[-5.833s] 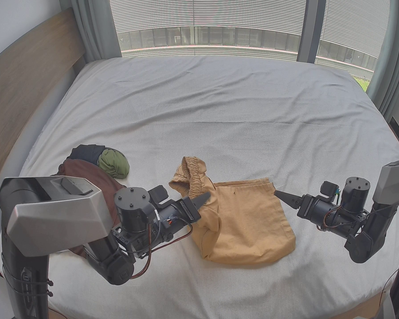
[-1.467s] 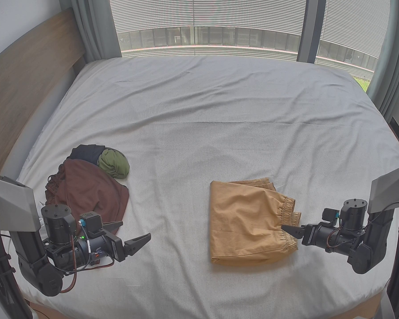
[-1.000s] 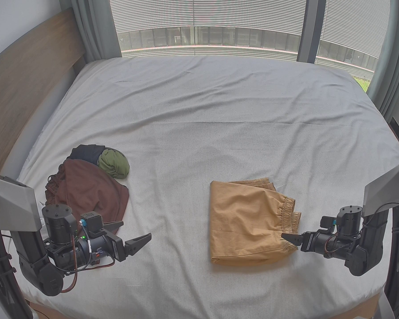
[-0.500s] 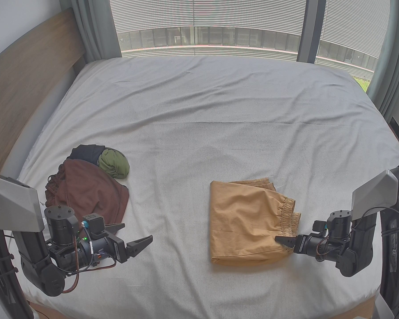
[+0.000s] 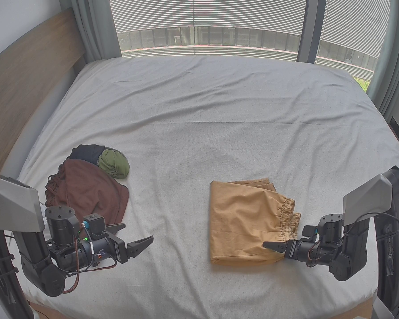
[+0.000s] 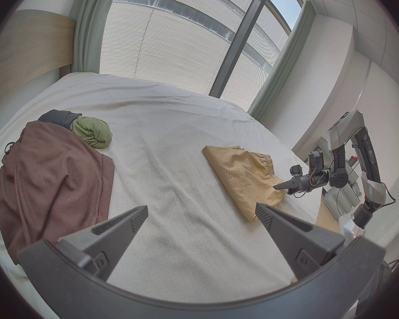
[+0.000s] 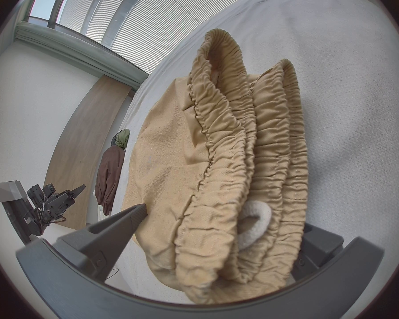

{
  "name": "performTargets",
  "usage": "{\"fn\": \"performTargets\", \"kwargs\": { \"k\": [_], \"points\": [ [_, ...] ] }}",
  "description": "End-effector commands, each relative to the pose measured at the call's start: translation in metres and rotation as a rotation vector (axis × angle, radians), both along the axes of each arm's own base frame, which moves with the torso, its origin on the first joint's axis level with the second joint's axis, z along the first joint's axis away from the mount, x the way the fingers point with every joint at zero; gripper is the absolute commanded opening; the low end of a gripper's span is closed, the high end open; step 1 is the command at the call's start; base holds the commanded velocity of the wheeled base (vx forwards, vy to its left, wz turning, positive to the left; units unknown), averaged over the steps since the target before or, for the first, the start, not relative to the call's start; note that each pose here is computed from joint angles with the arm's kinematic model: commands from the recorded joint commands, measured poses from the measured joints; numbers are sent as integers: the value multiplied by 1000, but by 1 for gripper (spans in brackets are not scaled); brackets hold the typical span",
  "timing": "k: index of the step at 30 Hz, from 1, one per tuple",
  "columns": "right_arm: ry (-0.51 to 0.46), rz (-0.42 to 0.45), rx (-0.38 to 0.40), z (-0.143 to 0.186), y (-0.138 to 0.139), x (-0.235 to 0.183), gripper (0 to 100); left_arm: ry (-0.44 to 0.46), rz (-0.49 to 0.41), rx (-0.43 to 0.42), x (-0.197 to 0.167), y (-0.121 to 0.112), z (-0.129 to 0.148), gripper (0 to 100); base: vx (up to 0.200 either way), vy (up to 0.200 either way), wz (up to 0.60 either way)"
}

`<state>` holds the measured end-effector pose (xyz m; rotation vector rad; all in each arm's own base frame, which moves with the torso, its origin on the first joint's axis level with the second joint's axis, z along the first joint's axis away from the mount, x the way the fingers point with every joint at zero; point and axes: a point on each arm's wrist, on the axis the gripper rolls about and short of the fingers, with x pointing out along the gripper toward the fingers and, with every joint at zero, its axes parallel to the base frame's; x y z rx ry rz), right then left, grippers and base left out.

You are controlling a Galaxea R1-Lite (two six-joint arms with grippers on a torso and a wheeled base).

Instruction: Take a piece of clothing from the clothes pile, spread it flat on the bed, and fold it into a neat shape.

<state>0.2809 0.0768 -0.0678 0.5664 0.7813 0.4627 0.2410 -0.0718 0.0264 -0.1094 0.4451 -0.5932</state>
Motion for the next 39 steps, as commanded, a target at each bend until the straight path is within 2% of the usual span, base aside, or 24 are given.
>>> {"fn": "performTargets", "kwargs": {
  "k": [1, 10, 11, 21, 24, 39],
  "points": [
    [-7, 5, 3, -1, 2, 2, 100, -1, 0, -1, 0, 0, 0, 100, 0, 0, 0],
    [-14, -1, 0, -1, 2, 4, 100, 2, 0, 0, 0, 0, 0, 100, 0, 0, 0],
    [-14, -3, 0, -1, 1, 4, 0, 3, 0, -2, -1, 0, 0, 100, 0, 0, 0],
    [-26, 23, 14, 6, 4, 2, 0, -10, -13, 2, 0, 2, 1, 100, 0, 0, 0],
    [-81, 63, 40, 26, 11, 1, 0, -14, -11, 2, -1, 3, 2, 100, 0, 0, 0],
    [-273, 168, 111, 79, 40, 4, 0, -30, 15, -3, -6, 11, 11, 100, 0, 0, 0]
  ]
}}
